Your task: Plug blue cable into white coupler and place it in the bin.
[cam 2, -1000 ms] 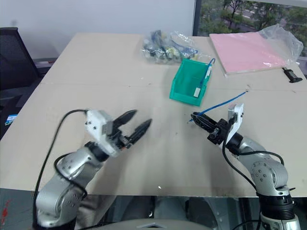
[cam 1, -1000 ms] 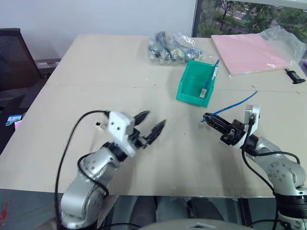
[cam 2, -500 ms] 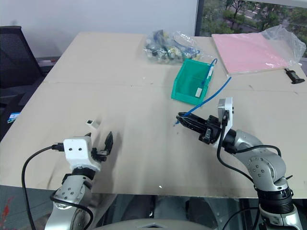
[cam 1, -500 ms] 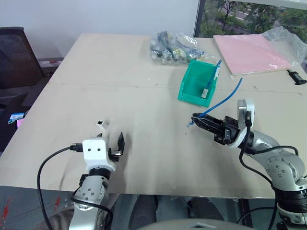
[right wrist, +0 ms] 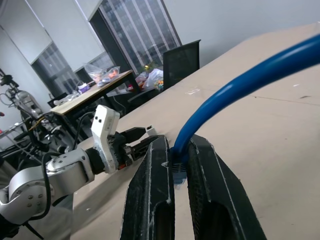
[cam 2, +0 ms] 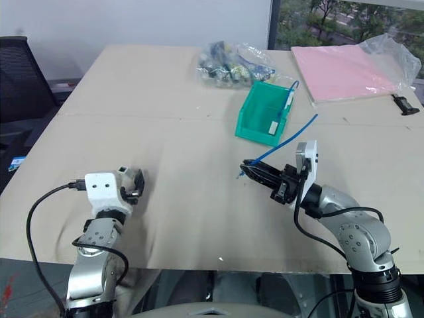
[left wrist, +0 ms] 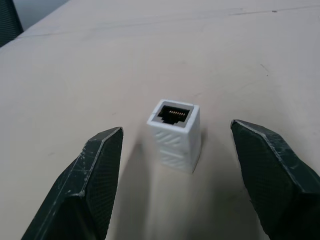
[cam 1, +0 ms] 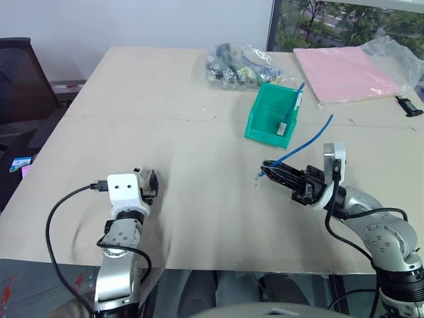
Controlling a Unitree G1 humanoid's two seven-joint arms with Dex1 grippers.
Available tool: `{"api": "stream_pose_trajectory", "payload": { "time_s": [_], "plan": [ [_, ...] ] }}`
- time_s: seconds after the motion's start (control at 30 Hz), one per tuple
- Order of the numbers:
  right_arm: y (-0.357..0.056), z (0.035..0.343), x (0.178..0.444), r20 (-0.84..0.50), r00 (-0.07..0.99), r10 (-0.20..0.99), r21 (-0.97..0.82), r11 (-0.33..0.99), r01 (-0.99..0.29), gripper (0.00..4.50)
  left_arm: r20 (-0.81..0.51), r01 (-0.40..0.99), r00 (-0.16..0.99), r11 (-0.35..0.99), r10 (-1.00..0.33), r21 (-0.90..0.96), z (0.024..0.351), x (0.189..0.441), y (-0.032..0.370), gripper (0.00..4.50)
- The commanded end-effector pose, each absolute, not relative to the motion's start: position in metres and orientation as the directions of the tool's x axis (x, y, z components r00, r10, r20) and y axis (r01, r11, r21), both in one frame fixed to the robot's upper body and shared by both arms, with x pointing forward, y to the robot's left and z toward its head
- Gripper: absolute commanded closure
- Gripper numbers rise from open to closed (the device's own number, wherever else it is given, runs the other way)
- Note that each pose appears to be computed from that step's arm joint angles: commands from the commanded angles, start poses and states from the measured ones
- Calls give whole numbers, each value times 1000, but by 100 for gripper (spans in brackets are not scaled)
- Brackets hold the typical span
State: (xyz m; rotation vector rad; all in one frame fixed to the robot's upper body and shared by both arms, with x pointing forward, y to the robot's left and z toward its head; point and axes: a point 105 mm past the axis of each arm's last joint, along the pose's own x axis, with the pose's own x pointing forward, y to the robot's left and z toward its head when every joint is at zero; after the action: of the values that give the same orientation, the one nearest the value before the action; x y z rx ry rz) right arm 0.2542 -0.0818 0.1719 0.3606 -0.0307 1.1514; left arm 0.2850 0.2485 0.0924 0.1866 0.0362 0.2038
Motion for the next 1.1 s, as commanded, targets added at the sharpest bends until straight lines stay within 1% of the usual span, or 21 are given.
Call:
{"api": "stream_pose_trajectory", "payload": {
  "time_s": [0.03,0.2,0.37,0.47,0.5,0.53,0.57,0.63,0.73,0.83,0.9,0.93,0.97,1.03,1.1],
  "plan": [
    [-81,184,251,243,402,883,217,355,-910,450,29,-199,980,960,197,198,102,291,252,97],
    [-81,184,251,239,409,881,216,362,-907,450,21,-155,988,965,154,211,100,296,258,97],
    [-82,183,253,237,421,875,213,377,-902,450,-22,-94,995,973,100,213,86,295,261,97],
    [-82,183,252,238,424,874,210,380,-901,450,-24,-87,995,973,94,213,83,297,263,172],
    [-81,183,252,239,426,873,210,382,-900,450,-23,-87,995,973,94,213,82,298,265,220],
    [-81,184,252,239,428,872,209,384,-899,450,-23,-86,995,973,93,214,81,299,265,254],
    [-81,184,252,239,429,871,209,385,-899,450,-23,-79,996,973,86,216,81,300,266,307],
    [-81,184,252,240,431,870,207,388,-898,450,-27,-50,998,975,57,218,79,304,264,394],
    [-79,184,253,241,431,870,202,390,-898,450,-32,0,999,976,7,219,78,311,261,389],
    [-79,187,255,240,428,871,181,393,-902,450,-25,157,987,967,-156,201,84,326,235,389],
    [-78,189,258,236,426,874,162,397,-904,450,-26,318,948,932,-318,176,88,333,206,389],
    [-78,189,260,229,424,876,146,400,-905,450,-32,426,904,891,-426,155,89,334,186,389],
    [-77,189,261,223,421,879,131,401,-907,450,-36,521,852,843,-522,135,90,333,169,389],
    [-75,190,263,212,409,887,104,396,-912,450,-50,708,705,700,-707,96,91,328,131,389],
    [-72,189,265,194,392,899,70,386,-920,450,-81,856,515,509,-853,90,90,318,99,389]
  ]
}}
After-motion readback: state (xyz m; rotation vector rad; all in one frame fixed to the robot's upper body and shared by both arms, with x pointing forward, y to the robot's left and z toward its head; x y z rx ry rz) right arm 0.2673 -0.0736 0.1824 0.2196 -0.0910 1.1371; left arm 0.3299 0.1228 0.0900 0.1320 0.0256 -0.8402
